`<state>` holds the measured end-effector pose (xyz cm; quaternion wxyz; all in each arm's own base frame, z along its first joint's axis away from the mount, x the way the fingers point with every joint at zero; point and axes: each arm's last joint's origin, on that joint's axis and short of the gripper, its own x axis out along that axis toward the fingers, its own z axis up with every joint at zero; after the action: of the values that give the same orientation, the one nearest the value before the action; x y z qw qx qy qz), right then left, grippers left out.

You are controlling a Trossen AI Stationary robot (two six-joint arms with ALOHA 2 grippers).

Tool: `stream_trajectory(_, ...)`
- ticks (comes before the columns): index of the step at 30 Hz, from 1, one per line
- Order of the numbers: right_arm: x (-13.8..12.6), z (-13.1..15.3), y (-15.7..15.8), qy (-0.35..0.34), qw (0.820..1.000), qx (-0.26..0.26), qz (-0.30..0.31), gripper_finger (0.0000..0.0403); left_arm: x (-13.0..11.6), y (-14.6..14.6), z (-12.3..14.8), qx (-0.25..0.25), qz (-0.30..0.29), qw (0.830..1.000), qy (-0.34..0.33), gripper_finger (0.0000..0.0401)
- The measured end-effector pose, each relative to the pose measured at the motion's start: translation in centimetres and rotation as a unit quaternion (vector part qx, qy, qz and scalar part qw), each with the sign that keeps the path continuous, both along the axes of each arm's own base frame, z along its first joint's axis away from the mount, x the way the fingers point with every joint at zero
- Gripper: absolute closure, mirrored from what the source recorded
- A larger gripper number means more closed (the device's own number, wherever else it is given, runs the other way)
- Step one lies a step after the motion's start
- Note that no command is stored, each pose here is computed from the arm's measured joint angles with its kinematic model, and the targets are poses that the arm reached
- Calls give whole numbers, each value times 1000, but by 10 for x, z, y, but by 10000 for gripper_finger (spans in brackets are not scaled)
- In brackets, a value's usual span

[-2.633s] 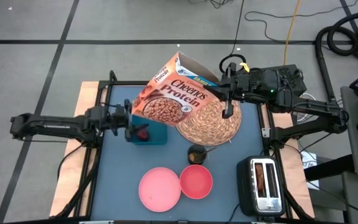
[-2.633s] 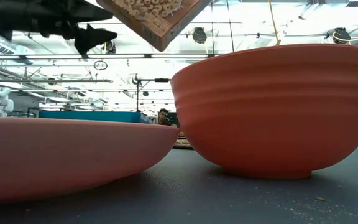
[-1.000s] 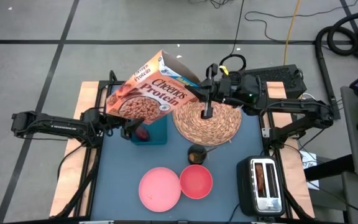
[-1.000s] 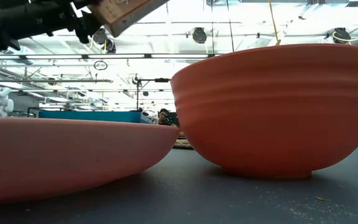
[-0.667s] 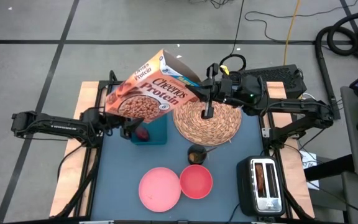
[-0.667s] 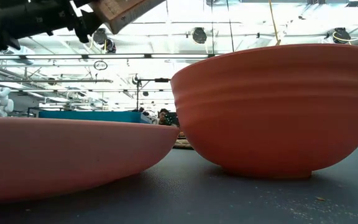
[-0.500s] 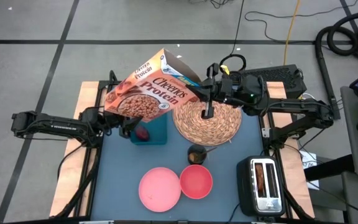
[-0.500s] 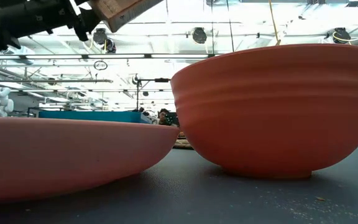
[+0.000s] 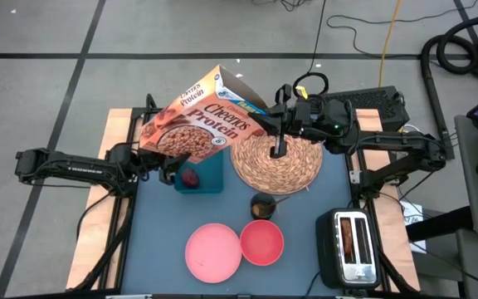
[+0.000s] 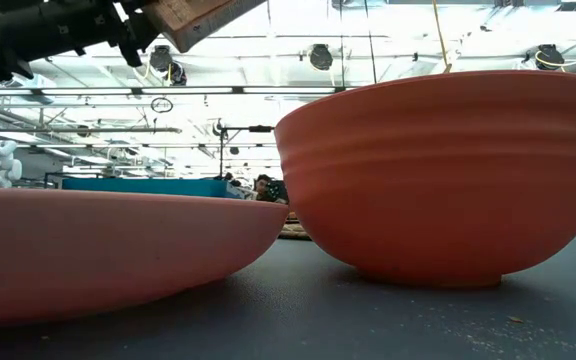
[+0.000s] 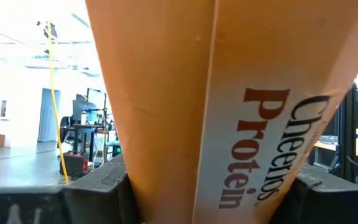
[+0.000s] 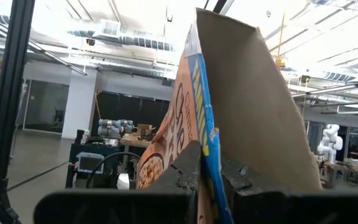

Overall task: Arrange a breakfast setting
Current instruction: Pour the cereal into the pink bowl

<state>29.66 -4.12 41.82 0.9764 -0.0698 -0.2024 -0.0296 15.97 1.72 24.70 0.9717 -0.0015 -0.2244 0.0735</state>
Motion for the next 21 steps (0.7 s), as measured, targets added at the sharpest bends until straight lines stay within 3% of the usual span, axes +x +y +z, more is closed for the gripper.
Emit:
stream_trajectory(7,0,0,0,2,1000,1,0,355,0,0,0,0,1,1000,0,168)
stream_trajectory(13,-3,2,1,3,999,31,13,281,0,0,0,0,1,1000,0,169)
stream_trajectory(21,-28,4,4,87,995,48,11,184,0,0,0,-1,-3,1000,1,170)
